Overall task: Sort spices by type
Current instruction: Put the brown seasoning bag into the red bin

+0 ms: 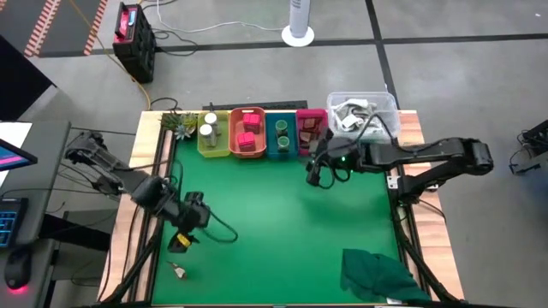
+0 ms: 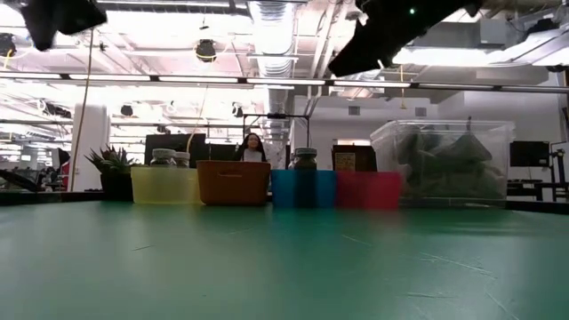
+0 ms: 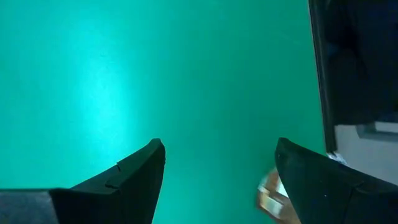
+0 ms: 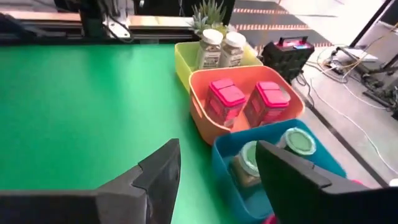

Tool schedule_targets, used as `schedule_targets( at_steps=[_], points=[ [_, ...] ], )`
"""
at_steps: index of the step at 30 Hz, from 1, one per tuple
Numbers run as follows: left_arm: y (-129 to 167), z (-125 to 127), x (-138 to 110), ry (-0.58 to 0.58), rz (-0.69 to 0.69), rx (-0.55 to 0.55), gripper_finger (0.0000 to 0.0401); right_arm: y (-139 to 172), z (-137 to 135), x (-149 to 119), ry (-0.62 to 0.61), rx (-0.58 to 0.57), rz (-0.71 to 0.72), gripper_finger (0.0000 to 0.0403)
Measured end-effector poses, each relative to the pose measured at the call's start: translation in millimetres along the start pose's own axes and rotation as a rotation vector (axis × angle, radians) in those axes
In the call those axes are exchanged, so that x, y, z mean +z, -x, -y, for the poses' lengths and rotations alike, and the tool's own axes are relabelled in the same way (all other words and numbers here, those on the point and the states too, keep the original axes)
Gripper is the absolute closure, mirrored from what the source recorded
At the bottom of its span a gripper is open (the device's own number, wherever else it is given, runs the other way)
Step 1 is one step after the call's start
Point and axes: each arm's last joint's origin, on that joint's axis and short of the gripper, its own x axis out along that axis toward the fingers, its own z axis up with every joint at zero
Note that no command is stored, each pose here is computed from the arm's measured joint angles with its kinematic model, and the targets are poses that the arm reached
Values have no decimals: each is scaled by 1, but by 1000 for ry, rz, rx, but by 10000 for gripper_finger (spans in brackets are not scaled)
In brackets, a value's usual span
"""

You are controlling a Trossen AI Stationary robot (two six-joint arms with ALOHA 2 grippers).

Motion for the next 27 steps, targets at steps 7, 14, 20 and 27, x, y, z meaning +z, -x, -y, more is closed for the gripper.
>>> schedule_targets(
  at_steps=[7,14,20,27],
  points=[
    [7,47,7,-64,-103,47,113,0,-22,-15,-20,-47,64,163],
    [-6,87,-10,-83,-265,77,113,6,-31,-8,-96,-75,140,163],
    [-9,112,-33,-86,-304,74,113,11,-46,1,-144,-35,245,163],
    [-11,120,-51,-136,-248,141,113,-2,-62,-6,-139,-69,242,163]
  ],
)
